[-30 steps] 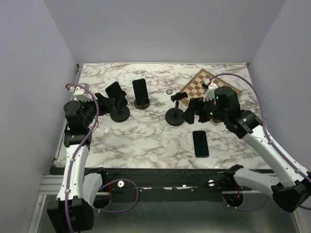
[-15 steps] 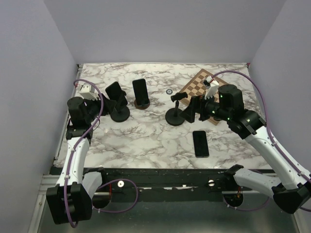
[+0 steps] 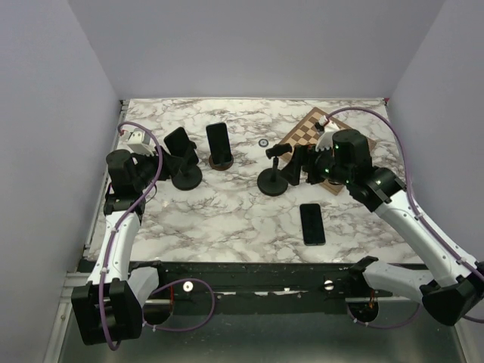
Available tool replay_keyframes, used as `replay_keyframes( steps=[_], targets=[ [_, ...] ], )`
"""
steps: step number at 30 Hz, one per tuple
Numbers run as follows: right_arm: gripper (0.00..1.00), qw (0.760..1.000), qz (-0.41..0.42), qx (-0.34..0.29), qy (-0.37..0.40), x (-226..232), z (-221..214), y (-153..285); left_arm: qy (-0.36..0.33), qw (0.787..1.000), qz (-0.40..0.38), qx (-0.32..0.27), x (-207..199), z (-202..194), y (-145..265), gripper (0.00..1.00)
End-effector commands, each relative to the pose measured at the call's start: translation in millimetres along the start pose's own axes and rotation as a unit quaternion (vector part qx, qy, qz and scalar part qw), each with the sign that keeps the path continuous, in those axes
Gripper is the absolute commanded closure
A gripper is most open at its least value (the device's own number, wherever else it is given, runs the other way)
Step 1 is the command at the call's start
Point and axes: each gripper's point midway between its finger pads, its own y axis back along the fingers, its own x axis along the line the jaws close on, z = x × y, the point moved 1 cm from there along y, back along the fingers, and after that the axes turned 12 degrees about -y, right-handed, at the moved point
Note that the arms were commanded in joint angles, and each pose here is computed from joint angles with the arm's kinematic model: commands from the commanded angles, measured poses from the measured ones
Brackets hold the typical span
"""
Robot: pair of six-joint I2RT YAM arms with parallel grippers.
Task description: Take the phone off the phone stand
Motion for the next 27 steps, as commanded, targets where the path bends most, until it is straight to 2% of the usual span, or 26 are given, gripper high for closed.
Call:
replay_keyframes(
  steps=[1,3,6,12,18,24,27],
  targets=[
    [0.00,0.996,-0.080,-0.044,0.015,-27.1,27.0,-24.3,-0.011,1.000,-0.014,-0.005,-6.1,8.6,-0.5,0.42],
    [0.00,0.992,-0.108,-0.058,0.032,-35.3,40.0,-34.2,-0.011,1.000,-0.015,-0.003,-6.1,8.8,-1.0,0.44],
    [0.00,0.991,-0.105,-0.059,0.061,-35.5,49.7,-54.7,-0.009,1.000,-0.014,-0.001,-5.7,9.1,-1.4,0.48],
    [0.00,0.991,-0.085,-0.043,0.089,-32.5,45.6,-87.2,-0.004,1.000,-0.015,0.002,-6.7,9.6,-1.3,0.55],
    [0.00,0.988,-0.085,-0.051,0.118,-28.5,42.2,-96.2,-0.001,1.000,-0.015,0.000,-6.9,11.2,-0.9,0.58],
    [0.00,0.981,-0.125,-0.051,0.136,-33.1,34.6,-111.2,0.003,1.000,-0.019,0.000,-8.7,11.6,-1.0,0.58],
    [0.00,0.974,-0.170,-0.058,0.136,-39.3,31.6,-117.7,0.003,1.000,-0.018,-0.001,-9.0,12.3,-0.3,0.58]
  ],
)
